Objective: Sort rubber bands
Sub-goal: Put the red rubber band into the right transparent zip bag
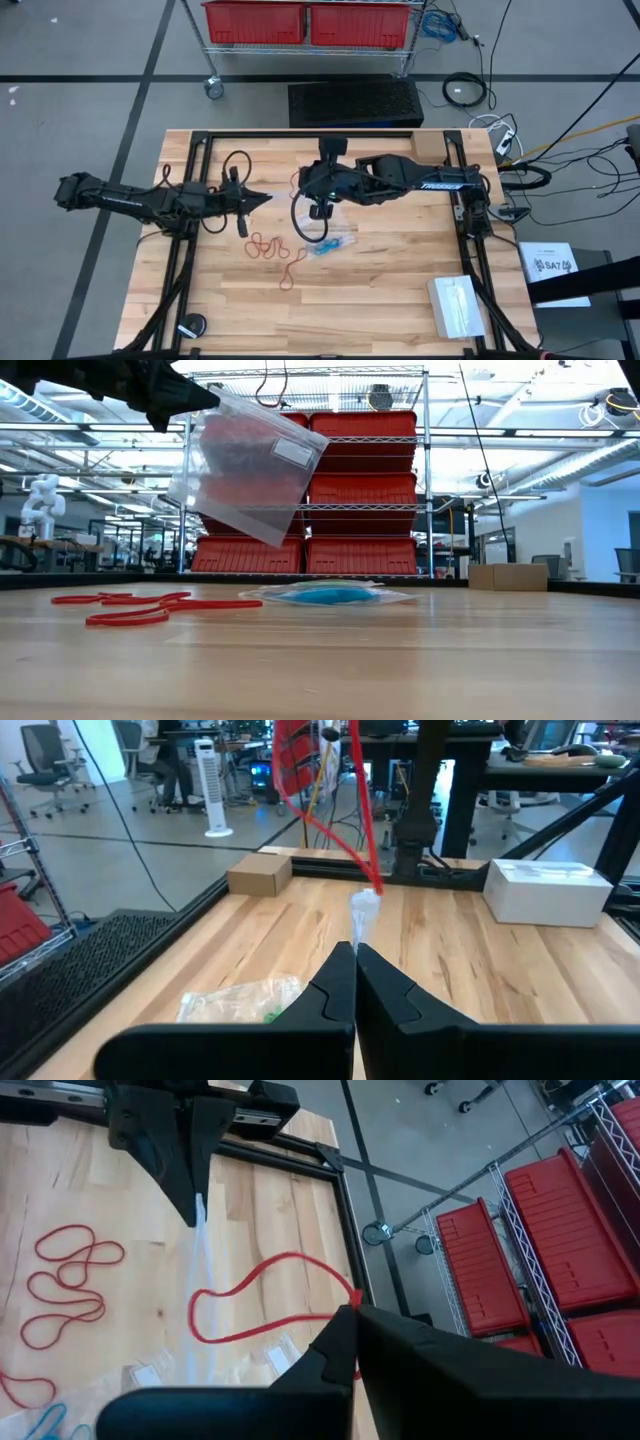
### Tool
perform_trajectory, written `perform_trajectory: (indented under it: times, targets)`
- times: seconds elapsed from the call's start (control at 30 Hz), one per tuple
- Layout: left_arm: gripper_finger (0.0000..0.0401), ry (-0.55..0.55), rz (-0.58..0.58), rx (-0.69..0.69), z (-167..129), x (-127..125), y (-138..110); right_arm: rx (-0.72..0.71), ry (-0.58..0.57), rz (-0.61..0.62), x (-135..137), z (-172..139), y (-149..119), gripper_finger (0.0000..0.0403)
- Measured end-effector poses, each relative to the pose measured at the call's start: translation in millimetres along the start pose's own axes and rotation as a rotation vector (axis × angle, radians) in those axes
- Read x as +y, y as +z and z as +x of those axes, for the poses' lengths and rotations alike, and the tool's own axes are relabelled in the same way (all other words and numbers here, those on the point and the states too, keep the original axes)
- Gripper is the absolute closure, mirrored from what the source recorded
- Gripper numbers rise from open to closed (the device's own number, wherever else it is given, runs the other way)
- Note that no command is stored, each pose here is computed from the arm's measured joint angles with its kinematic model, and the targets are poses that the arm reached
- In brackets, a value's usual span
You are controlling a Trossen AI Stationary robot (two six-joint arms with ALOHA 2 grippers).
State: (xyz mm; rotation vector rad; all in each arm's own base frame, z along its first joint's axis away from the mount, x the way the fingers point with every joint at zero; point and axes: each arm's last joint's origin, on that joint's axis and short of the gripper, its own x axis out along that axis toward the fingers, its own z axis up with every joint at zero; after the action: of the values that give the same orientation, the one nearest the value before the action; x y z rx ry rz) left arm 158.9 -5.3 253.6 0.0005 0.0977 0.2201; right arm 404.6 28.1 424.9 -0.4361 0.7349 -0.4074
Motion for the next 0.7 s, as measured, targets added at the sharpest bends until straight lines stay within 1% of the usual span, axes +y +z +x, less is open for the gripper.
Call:
perform_trajectory:
  times: [0.23,0.7]
  targets:
    - [0.0401,0.001,0.0,-0.001,0.0,0.0,0.1,0.0,0.0,-0.005,0.0,0.0,0.0,0.0403]
    - [0.0401,0.054,-0.002,-0.001,0.0,1.6,0.1,0.007,0.007,0.004,1.3,-0.4,-0.8,0.0403]
